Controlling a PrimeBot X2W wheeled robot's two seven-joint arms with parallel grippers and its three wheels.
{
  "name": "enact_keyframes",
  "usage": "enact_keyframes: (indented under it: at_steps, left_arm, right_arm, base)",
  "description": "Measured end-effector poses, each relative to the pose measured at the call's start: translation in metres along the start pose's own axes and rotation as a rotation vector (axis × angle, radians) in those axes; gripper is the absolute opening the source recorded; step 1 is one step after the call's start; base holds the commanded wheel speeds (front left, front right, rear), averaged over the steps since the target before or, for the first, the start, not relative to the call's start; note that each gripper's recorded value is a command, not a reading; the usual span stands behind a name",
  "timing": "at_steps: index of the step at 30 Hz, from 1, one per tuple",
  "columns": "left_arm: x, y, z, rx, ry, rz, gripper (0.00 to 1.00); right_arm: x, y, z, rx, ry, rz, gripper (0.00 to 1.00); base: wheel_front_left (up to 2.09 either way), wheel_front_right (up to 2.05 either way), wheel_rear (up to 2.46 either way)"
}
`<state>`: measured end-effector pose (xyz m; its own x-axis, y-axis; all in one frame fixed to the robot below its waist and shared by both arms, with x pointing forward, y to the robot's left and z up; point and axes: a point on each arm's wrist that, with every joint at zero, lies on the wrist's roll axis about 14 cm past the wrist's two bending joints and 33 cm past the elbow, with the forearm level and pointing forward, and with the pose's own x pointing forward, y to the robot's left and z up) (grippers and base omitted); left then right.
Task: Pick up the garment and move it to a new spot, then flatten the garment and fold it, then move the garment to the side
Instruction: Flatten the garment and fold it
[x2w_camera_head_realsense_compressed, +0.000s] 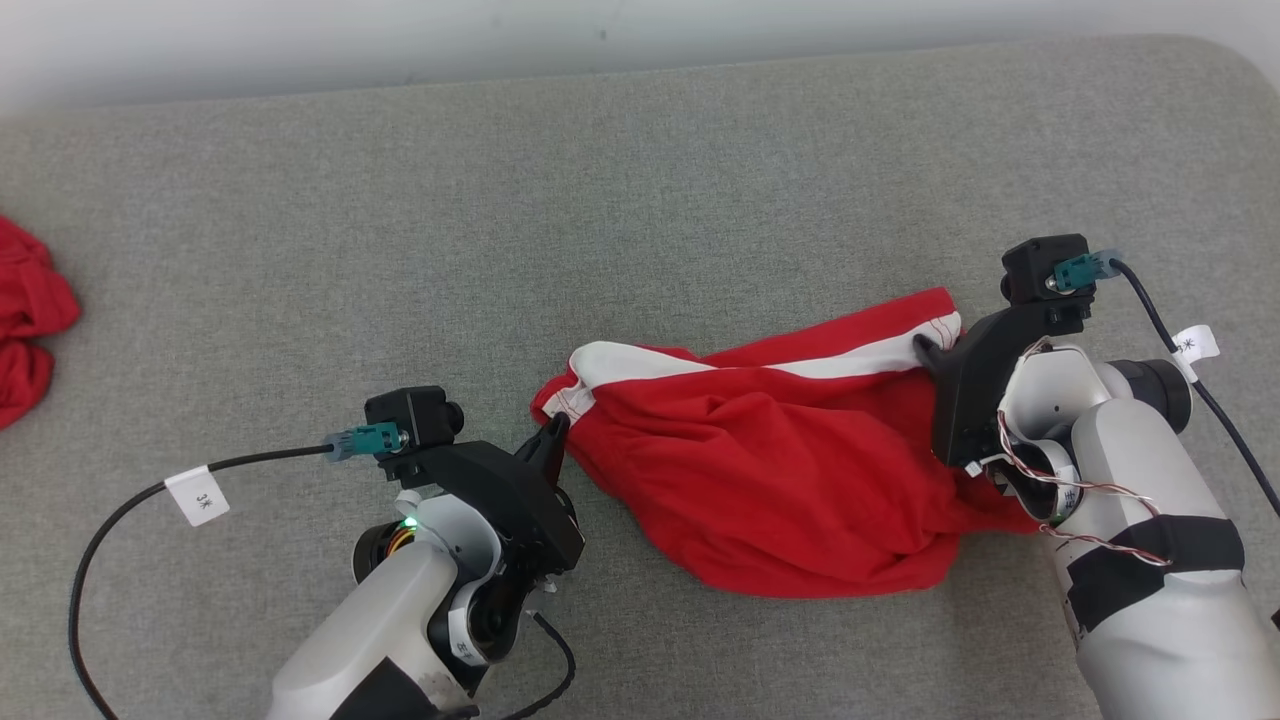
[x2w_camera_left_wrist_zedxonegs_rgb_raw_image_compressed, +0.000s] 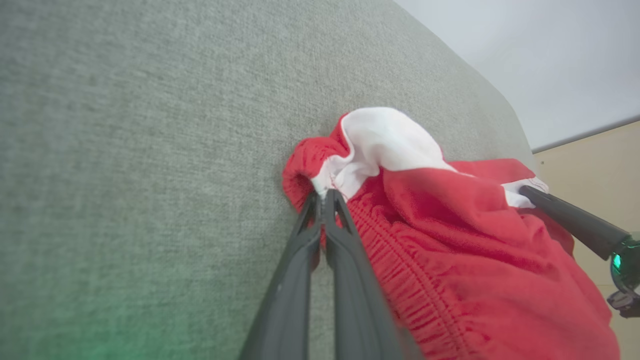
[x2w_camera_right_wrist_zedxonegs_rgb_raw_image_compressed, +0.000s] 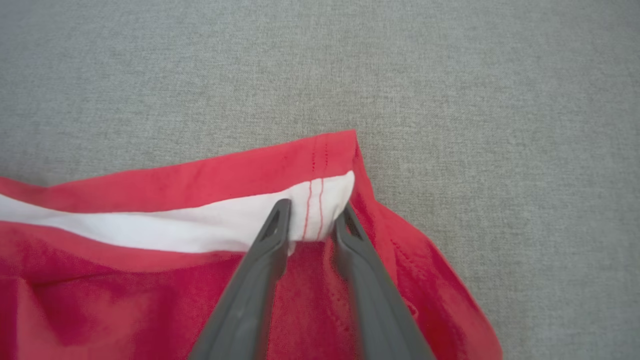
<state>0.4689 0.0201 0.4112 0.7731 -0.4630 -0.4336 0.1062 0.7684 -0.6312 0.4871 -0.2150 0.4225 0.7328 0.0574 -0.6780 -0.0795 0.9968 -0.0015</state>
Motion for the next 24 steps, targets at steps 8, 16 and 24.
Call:
enact_keyframes:
  at_steps: [8,16,24]
  left_arm:
    - [-0.002,-0.003,0.009,0.007,-0.035,-0.007,0.00]
    - [-0.011,-0.026,0.061,-0.051,-0.214,-0.102,0.00]
    - [-0.024,-0.103,0.160,-0.063,-0.342,-0.375,0.00]
  right_arm:
    - [-0.004,-0.006,0.019,-0.014,-0.080,-0.017,0.00]
    - [-0.033,-0.019,0.068,0.007,-0.273,-0.029,0.00]
    - [-0.073,-0.002,0.144,0.021,-0.484,0.064,0.00]
  base:
    - [0.00,0.00,0.00]
    - [0.00,0.00,0.00]
    - [0.00,0.00,0.00]
